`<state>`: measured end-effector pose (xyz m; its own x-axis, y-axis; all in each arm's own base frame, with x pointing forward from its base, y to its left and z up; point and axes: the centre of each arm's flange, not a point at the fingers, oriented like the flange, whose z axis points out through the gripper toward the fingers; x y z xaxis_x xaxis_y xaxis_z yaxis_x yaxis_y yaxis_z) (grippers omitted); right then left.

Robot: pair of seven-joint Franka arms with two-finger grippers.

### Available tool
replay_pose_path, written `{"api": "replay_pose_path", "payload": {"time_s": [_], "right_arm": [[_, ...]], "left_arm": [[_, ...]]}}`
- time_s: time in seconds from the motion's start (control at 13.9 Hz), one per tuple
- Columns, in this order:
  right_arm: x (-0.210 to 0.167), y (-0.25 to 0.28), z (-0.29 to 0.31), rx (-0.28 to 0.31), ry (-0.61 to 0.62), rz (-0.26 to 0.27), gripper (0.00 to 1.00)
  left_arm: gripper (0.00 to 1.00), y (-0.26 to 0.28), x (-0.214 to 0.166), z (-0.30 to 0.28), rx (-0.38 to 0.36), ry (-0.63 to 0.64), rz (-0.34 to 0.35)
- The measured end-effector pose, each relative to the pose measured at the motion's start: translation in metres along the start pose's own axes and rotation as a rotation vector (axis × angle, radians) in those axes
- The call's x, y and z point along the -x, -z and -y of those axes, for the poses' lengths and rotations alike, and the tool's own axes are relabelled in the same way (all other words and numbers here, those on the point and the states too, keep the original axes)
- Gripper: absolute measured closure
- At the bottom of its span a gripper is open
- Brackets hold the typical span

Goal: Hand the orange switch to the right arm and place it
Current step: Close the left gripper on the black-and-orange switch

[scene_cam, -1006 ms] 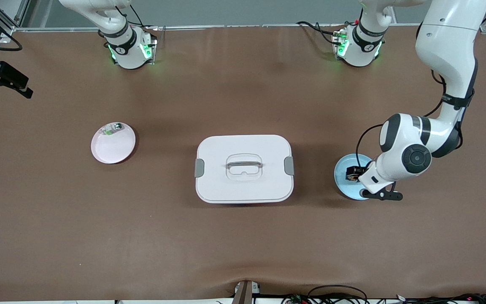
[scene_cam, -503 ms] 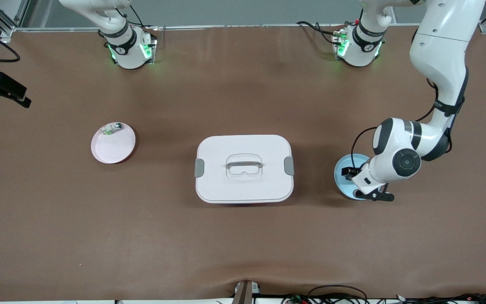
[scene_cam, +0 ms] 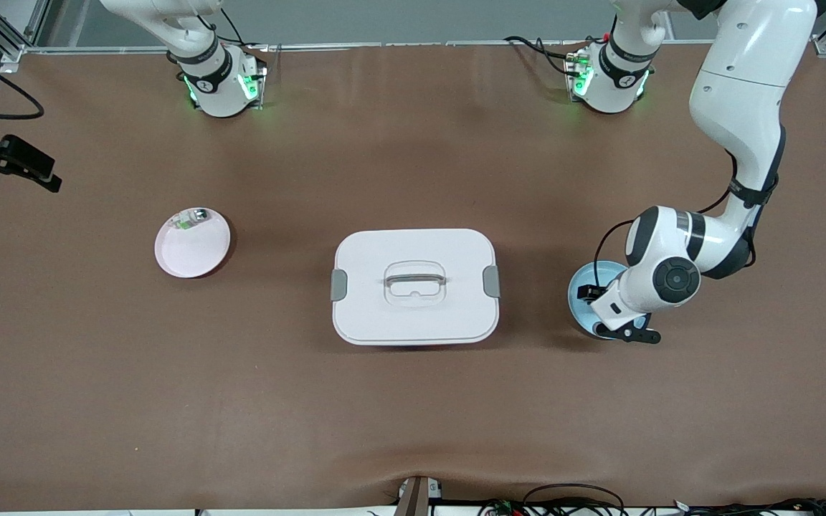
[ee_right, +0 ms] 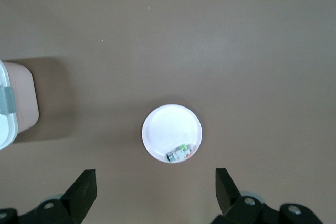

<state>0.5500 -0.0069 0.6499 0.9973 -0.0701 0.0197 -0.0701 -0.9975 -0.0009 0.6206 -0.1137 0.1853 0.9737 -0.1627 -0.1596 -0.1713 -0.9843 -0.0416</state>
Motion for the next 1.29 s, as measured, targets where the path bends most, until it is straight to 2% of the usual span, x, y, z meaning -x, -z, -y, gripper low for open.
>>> {"api": "replay_pose_path", "payload": {"time_s": [0.79,0.93,1.08,1.15,1.29], "right_arm": [[-0.0079,-0.0093,0.0042,0.001,0.003,0.003,0.0],[-0.007,-0.0101,0.0027,0.001,0.0,0.012,0.0],[-0.0059,-0.0105,0.0027,0.002,0.0,0.021,0.0],[-0.0056,-0.0101,0.0038,0.002,0.002,0.022,0.0],[-0.0039,-0.0099,0.0055,0.002,0.005,0.033,0.0]], "left_arm": [[0.0,-0.0066,-0.0005,-0.0021,0.002,0.0,0.002],[0.04,-0.0066,-0.0005,-0.0015,0.002,0.001,0.002],[0.22,-0.0069,-0.0003,-0.0014,0.002,0.001,0.002],[0.28,-0.0068,-0.0003,-0.0014,0.002,0.001,0.002],[0.28,-0.0067,-0.0003,-0.0014,0.002,0.006,0.002]]}}
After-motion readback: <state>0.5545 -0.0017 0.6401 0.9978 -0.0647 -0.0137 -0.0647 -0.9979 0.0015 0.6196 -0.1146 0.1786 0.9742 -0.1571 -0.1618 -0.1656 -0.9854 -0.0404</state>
